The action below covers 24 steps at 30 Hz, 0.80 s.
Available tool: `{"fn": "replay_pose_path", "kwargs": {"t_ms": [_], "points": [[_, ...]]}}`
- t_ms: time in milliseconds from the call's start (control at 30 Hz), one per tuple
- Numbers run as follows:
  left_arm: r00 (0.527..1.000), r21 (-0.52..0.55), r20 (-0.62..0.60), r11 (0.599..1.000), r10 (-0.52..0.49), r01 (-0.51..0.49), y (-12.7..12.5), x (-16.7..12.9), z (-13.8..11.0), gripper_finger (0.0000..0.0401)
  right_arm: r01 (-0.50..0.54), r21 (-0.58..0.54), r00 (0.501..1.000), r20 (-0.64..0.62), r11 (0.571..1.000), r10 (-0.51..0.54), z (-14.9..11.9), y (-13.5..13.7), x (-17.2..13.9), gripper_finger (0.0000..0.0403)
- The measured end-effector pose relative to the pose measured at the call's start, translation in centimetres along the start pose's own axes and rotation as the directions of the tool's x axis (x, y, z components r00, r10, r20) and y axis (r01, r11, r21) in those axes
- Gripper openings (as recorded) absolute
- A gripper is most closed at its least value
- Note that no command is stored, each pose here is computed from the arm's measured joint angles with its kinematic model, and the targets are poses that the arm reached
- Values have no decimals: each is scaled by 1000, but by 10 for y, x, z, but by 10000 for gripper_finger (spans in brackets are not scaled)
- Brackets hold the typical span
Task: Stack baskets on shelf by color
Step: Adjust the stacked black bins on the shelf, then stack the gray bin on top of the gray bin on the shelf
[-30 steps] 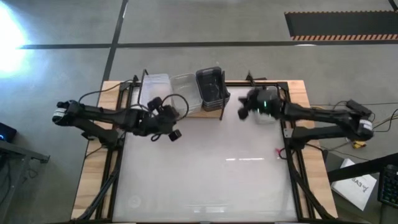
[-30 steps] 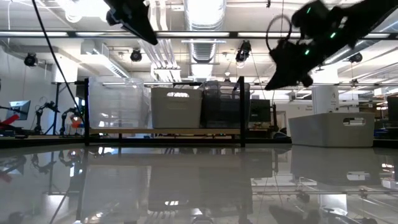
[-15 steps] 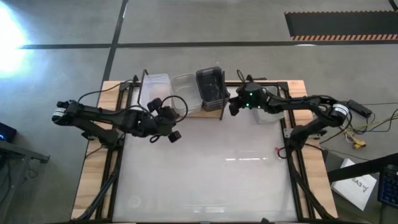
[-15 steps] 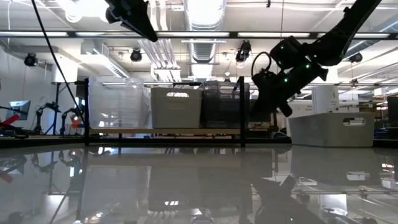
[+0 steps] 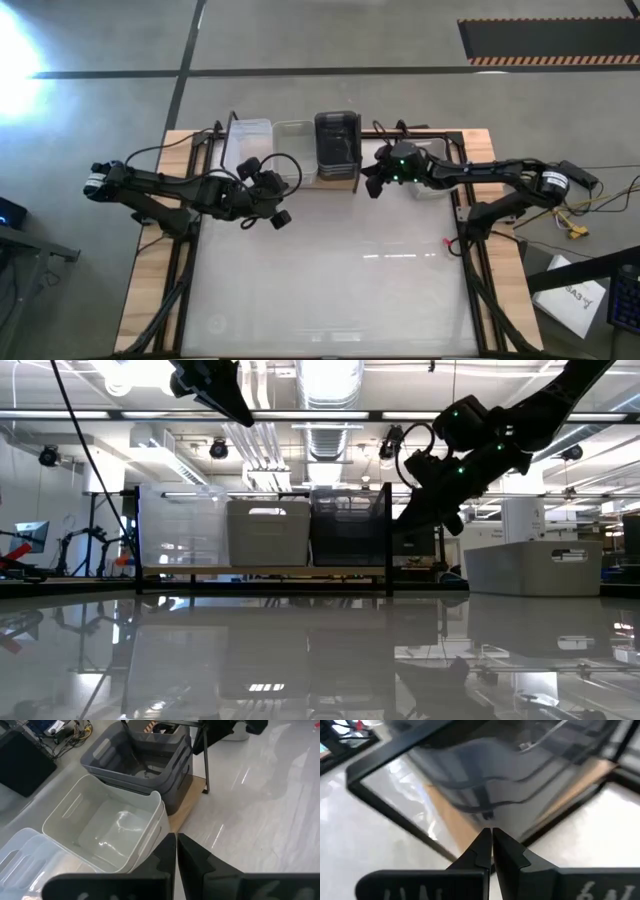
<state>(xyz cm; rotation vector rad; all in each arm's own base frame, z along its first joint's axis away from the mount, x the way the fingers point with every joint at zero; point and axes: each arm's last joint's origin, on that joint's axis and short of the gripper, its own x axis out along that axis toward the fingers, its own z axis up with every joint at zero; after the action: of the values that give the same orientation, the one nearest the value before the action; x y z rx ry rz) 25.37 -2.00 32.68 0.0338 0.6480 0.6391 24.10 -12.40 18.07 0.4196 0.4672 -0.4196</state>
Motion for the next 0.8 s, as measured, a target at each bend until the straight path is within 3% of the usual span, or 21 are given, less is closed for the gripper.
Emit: {"fn": "replay_pose_path", "kwargs": {"t_ms": [200,367,600,800], "points": [[1000,7,2,1000,-9,9,-2,-2,-1,0,138,-74,989,-46,988,-142,12,8,-33,9],[1000,28,4,999,-29,29,-7,-4,-4,0,185,-191,955,-196,964,-222,18,34,-85,9],[999,68,-24,997,-30,32,-21,5,-11,0,216,-258,857,-412,942,-309,35,56,-145,9],[997,125,-78,992,-11,21,-37,22,-19,0,202,-347,741,-558,916,-375,40,58,-147,53]]}}
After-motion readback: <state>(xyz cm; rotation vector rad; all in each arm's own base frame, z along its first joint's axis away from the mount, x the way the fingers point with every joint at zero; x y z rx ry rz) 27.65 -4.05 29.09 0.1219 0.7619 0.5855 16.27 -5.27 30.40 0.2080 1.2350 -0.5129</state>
